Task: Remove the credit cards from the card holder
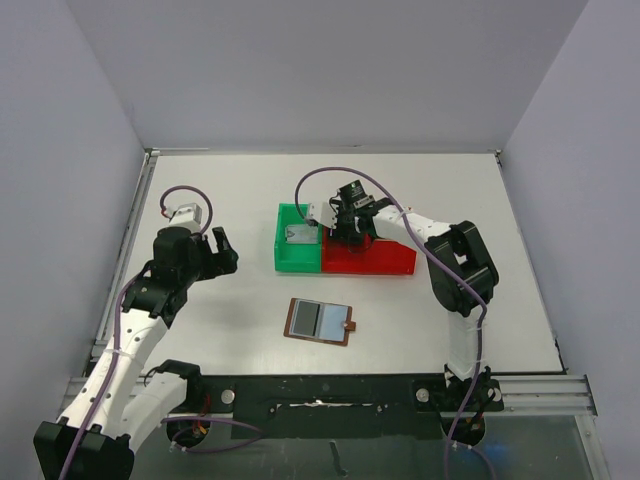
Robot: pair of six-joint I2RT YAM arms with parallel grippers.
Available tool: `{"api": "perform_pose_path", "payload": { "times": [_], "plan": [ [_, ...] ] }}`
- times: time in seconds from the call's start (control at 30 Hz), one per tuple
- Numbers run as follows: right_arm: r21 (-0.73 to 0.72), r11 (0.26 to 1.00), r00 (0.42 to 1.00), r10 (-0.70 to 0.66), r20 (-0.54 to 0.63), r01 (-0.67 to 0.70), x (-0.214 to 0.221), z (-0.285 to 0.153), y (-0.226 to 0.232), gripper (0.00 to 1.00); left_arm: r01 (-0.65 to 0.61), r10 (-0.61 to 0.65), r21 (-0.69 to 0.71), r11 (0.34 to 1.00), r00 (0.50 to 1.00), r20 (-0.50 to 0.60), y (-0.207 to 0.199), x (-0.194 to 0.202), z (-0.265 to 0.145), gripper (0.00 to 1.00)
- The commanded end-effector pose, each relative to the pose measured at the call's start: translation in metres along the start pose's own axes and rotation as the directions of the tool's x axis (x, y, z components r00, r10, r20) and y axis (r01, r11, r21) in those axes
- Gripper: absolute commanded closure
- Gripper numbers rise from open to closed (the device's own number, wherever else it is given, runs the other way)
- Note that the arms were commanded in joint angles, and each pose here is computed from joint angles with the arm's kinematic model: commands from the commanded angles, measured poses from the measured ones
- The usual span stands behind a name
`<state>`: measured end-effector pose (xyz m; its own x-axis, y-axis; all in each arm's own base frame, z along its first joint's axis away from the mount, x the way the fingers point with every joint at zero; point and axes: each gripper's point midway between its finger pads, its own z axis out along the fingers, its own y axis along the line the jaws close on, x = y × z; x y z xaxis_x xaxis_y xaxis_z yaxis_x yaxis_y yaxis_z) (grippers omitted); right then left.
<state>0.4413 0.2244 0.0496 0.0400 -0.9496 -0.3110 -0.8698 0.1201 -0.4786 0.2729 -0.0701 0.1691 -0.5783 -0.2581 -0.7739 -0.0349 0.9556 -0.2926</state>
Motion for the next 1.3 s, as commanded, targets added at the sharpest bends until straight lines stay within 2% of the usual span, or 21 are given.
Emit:
{"api": "perform_pose_path", "payload": {
  "times": [0.0, 0.13, 0.5, 0.67, 0.77, 0.93, 1.13, 1.27],
  "plan": [
    [0.043, 0.999, 0.999, 0.014, 0.053, -0.016, -0.014, -0.013, -0.020, 0.47, -0.012, 0.010, 0.042, 0.999, 0.998, 0.058, -0.009, -0.017, 0.000, 0.19],
    [0.035, 0.999, 0.999, 0.011, 0.050, -0.013, -0.013, -0.012, -0.019, 0.43, -0.012, 0.010, 0.043, 0.999, 0.998, 0.055, -0.009, -0.016, 0.001, 0.19],
    [0.057, 0.998, 0.996, 0.033, 0.082, -0.038, -0.021, -0.022, -0.028, 0.40, -0.013, 0.011, 0.049, 0.999, 0.999, 0.049, -0.010, -0.015, 0.001, 0.19],
    [0.115, 0.988, 0.981, 0.078, 0.176, -0.100, -0.043, -0.050, -0.047, 0.38, -0.013, 0.010, 0.044, 0.999, 0.998, 0.059, -0.009, -0.017, 0.000, 0.19],
    [0.151, 0.970, 0.950, 0.143, 0.277, -0.190, -0.060, -0.076, -0.058, 0.36, -0.011, 0.008, 0.035, 0.999, 0.997, 0.074, -0.007, -0.020, -0.002, 0.19],
    [0.126, 0.914, 0.837, 0.289, 0.464, -0.385, -0.088, -0.117, -0.063, 0.34, -0.007, 0.005, 0.025, 1.000, 0.996, 0.089, -0.005, -0.022, -0.004, 0.19],
    [0.009, 0.805, 0.644, 0.468, 0.605, -0.594, -0.121, -0.158, -0.056, 0.35, -0.005, 0.003, 0.018, 1.000, 0.996, 0.094, -0.004, -0.023, -0.005, 0.19],
    [-0.065, 0.704, 0.485, 0.551, 0.679, -0.707, -0.134, -0.188, -0.052, 0.32, -0.004, 0.003, 0.013, 1.000, 0.995, 0.099, -0.003, -0.024, -0.005, 0.19]
  ]
}}
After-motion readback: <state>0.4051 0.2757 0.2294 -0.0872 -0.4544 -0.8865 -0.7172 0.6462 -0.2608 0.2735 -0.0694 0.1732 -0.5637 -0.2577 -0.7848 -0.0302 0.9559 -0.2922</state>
